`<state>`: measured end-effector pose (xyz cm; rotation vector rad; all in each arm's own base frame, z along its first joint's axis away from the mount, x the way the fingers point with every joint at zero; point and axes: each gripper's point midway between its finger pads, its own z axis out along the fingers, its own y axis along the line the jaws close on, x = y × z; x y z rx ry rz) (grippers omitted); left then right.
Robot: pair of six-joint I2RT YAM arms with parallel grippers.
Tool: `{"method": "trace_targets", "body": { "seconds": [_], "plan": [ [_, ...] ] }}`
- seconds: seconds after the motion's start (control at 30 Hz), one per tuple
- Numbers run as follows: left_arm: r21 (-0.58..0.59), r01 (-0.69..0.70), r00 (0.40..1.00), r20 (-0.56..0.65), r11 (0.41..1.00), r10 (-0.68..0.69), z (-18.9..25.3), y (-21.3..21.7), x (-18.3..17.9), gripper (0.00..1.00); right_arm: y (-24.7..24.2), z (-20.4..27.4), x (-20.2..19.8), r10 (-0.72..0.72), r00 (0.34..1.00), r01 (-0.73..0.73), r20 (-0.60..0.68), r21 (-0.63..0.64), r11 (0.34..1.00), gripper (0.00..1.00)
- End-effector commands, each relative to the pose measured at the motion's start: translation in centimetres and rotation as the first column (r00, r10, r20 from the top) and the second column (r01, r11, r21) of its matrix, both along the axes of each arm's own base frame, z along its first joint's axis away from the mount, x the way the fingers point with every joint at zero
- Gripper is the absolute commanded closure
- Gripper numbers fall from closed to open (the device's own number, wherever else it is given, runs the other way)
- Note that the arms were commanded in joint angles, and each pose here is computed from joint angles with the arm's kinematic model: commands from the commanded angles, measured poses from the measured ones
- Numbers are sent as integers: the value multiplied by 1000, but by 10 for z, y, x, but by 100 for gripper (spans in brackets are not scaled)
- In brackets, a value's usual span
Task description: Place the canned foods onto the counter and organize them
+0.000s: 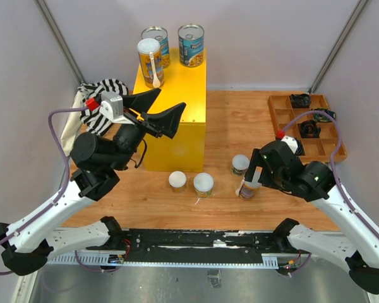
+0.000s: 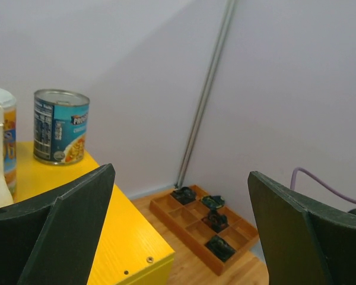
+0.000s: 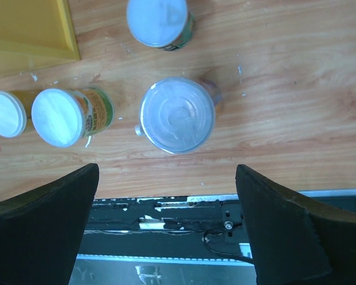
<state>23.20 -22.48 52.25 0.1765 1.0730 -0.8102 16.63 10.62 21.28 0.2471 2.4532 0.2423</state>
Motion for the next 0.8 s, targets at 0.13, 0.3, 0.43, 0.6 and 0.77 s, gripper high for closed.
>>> {"method": "trace_targets", "body": {
  "seconds": [0.13, 0.3, 0.43, 0.6, 0.77],
  "plan": [
    [24, 54, 998, -46, 998, -53, -26, -13, -15, 1, -21, -12, -5, -334, 939, 337, -80, 30, 941, 2],
    [28, 82, 995, -67, 996, -80, -34, -19, -21, 1, -14, -23, -4, -404, 900, 407, -166, -17, 913, 2],
    [34, 98, 993, -70, 995, -96, -38, -19, -27, 1, -5, -30, 2, -416, 888, 416, -197, -45, 908, 2],
    [40, 110, 992, -61, 993, -107, -40, -18, -31, 1, -6, -33, 12, -445, 879, 441, -172, -61, 895, 2],
    [50, 130, 990, -54, 990, -127, -42, -23, -33, 1, -10, -42, 13, -457, 867, 446, -199, -99, 890, 2]
  ]
}}
